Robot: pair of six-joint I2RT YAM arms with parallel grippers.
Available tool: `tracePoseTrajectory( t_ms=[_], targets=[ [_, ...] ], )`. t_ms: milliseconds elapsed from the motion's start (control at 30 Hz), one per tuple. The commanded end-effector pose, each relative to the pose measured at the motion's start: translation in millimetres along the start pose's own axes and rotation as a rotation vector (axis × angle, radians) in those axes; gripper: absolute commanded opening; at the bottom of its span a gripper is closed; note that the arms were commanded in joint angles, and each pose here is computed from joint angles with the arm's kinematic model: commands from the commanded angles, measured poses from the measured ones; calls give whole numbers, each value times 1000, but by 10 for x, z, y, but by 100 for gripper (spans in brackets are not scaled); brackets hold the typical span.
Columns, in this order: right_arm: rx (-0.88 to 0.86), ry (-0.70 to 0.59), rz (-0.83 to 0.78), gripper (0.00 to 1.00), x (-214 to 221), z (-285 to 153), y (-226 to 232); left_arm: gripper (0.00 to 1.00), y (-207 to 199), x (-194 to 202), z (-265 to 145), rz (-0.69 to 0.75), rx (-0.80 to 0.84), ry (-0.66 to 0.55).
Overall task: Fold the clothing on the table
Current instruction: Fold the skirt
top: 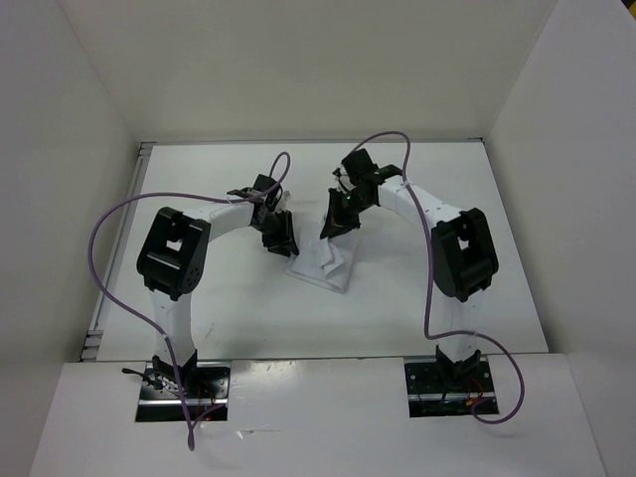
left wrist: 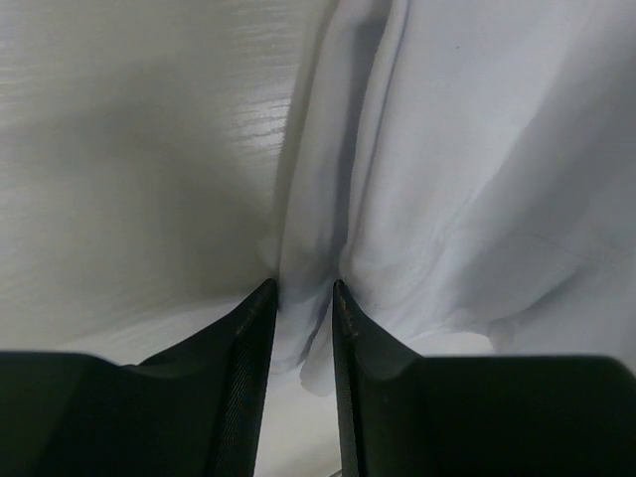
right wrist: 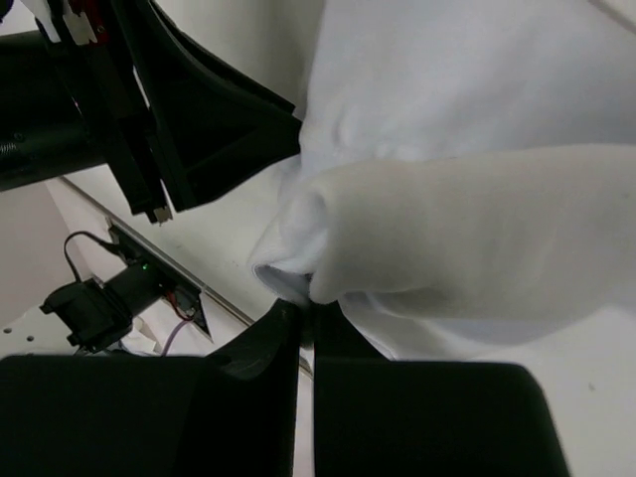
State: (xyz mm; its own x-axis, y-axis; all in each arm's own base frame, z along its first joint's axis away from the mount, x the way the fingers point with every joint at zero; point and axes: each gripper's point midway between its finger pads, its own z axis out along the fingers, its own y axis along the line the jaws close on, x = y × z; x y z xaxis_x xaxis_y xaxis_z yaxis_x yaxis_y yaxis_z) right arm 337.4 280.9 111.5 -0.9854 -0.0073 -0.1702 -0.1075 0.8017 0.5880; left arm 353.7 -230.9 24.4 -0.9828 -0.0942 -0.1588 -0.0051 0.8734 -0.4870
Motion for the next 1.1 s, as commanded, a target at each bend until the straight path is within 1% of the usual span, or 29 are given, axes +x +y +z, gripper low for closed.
tracePoseTrajectory(
  t_ms=[0,200,233,367,400,533,567,633,700,733,800,867,900,933,967,1000,1033,1067],
  targets=[
    [-75,-13,-39,0,-108,90,273,36,-150,2,-162,14,48,-18],
    [-82,22,-37,0,-101,347,322,36,-121,50,-164,20,44,-11],
    [-92,7,-47,0,-149,331,364,36,-121,50,-164,20,44,-11],
    [-88,22,-39,0,-194,487,362,36,-131,58,-166,29,52,-7],
    [-96,8,-48,0,-241,458,410,36,-127,58,-166,38,52,-7],
    [-89,20,-32,0,-293,595,366,36,-118,76,-169,35,48,0],
    [-103,15,-39,8,-319,570,414,36,-114,76,-169,44,48,0],
    [-125,48,-30,29,-280,641,412,36,-114,76,-169,44,48,0],
    [-183,86,-31,39,-213,607,507,36,-126,60,-186,57,48,-1],
    [-224,60,-60,40,-276,564,608,36,-71,13,-208,41,45,-11],
    [-304,49,-72,40,-267,368,824,37,23,-100,-351,20,29,-41],
    [-348,4,-109,39,-316,136,1016,39,123,-312,-578,16,-21,-122],
    [-355,-22,-113,39,-372,20,1032,39,129,-355,-651,19,-43,-147],
    [-353,-46,-114,36,-408,-72,1026,39,178,-465,-809,30,-81,-204],
    [-357,-88,-117,35,-442,-266,1079,39,182,-462,-898,45,-102,-207],
    [-328,-127,-108,29,-499,-334,1015,39,147,-499,-990,58,-107,-224],
    [-290,-145,-72,25,-527,-378,842,39,13,-596,-1189,86,-87,-273],
    [-266,-171,-58,20,-525,-502,783,39,-104,-583,-1272,121,-41,-271]
  ],
)
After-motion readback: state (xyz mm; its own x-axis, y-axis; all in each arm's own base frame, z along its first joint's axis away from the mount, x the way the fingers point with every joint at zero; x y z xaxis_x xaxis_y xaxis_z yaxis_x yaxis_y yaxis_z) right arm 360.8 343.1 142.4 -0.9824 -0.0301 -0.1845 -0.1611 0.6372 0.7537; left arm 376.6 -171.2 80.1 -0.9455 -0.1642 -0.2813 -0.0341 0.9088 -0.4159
